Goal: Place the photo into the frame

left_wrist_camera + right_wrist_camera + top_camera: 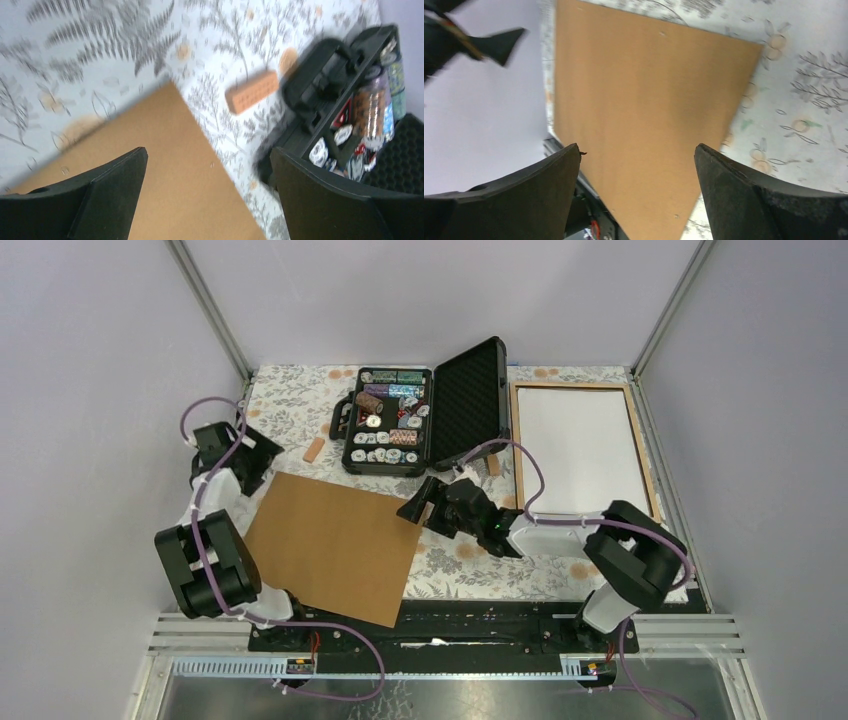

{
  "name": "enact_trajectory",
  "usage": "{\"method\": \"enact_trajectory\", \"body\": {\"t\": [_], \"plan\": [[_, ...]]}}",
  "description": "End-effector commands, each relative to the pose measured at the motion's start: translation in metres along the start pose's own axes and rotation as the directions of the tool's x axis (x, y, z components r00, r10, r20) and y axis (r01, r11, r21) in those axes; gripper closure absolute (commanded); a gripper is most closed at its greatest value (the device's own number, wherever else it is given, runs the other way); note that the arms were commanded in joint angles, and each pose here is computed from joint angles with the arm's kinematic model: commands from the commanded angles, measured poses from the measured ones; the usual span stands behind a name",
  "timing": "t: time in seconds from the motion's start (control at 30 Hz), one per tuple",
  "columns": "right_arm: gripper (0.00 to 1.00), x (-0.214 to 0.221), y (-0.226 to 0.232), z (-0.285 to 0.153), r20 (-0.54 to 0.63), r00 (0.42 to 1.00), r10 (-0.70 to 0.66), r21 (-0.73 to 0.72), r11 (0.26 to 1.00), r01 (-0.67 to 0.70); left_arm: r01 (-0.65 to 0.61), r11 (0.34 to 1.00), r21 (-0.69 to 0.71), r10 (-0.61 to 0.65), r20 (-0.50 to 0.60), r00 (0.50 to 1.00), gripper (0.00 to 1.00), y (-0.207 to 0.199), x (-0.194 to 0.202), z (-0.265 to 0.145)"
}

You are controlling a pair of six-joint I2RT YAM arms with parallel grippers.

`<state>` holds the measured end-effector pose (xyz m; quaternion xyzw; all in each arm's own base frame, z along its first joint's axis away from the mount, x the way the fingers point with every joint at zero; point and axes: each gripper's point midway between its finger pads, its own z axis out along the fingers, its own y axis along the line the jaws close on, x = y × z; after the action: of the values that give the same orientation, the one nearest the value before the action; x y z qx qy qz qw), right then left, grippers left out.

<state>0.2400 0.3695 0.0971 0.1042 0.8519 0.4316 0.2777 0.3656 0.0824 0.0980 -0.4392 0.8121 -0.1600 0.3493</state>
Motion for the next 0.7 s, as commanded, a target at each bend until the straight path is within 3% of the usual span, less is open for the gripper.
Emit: {"method": "enact_trajectory", "body": {"t": [0.0,0.43,0.67], "plan": [[0.07,0.009,-0.024,0.013,-0.027,1.000,0.006,0.100,0.995,-0.003,-0.069,0.991,-0.119,0.078,0.070,0.994,0.01,0.010,-0.037,0.008],[0.08,0.021,-0.045,0.043,-0.073,0.988,0.135,0.057,0.990,-0.131,-0.044,0.995,-0.093,0.028,-0.168,0.985,0.01,0.038,0.021,0.052],[0.15,0.000,0.031,0.038,-0.067,0.988,0.139,-0.215,0.965,-0.150,0.046,0.998,-0.032,-0.053,-0.248,0.967,0.02,0.035,0.051,0.048]]}}
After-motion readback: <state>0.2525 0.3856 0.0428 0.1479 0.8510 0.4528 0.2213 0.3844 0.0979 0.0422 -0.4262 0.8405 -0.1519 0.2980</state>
